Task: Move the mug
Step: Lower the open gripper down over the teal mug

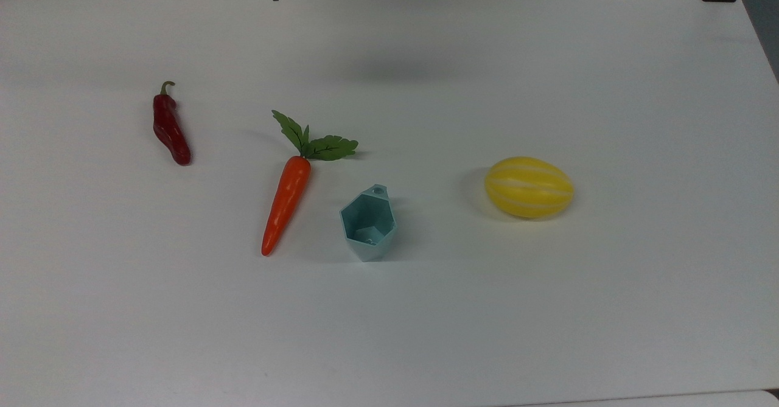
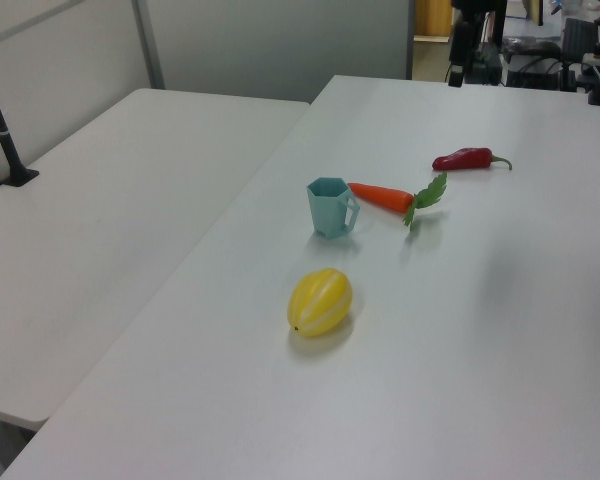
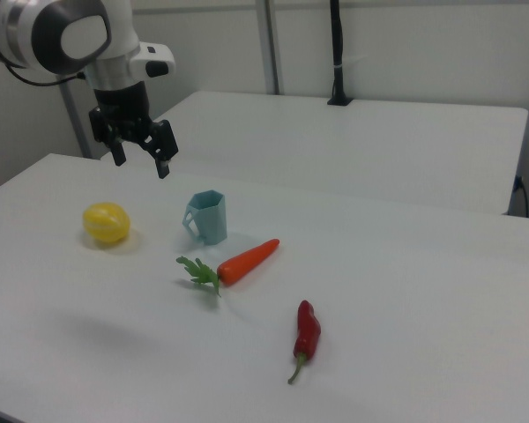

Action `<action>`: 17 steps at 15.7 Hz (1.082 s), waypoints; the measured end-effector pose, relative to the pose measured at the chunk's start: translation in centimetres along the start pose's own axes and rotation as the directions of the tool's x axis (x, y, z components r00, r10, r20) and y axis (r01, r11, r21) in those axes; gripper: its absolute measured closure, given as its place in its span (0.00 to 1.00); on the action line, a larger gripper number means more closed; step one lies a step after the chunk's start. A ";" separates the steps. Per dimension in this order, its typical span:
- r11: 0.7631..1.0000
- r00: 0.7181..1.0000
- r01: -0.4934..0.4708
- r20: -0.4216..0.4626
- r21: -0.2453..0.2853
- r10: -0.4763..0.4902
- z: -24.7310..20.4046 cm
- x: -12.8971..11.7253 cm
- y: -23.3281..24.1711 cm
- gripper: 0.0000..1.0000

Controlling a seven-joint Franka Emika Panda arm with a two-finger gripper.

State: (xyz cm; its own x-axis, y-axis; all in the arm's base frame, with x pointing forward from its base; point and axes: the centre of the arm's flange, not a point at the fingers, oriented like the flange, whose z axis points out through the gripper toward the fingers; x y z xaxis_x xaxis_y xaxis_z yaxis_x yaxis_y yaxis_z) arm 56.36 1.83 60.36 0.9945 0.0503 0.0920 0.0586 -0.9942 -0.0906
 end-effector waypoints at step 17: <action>0.974 0.958 -0.225 -0.177 0.019 0.225 11.9 7.9 -6.7 0.00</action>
State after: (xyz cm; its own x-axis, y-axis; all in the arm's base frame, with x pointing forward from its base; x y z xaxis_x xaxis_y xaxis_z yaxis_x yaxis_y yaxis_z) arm 64.90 9.99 49.94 0.9506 -0.1921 0.2436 -0.1650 -0.9780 -0.1275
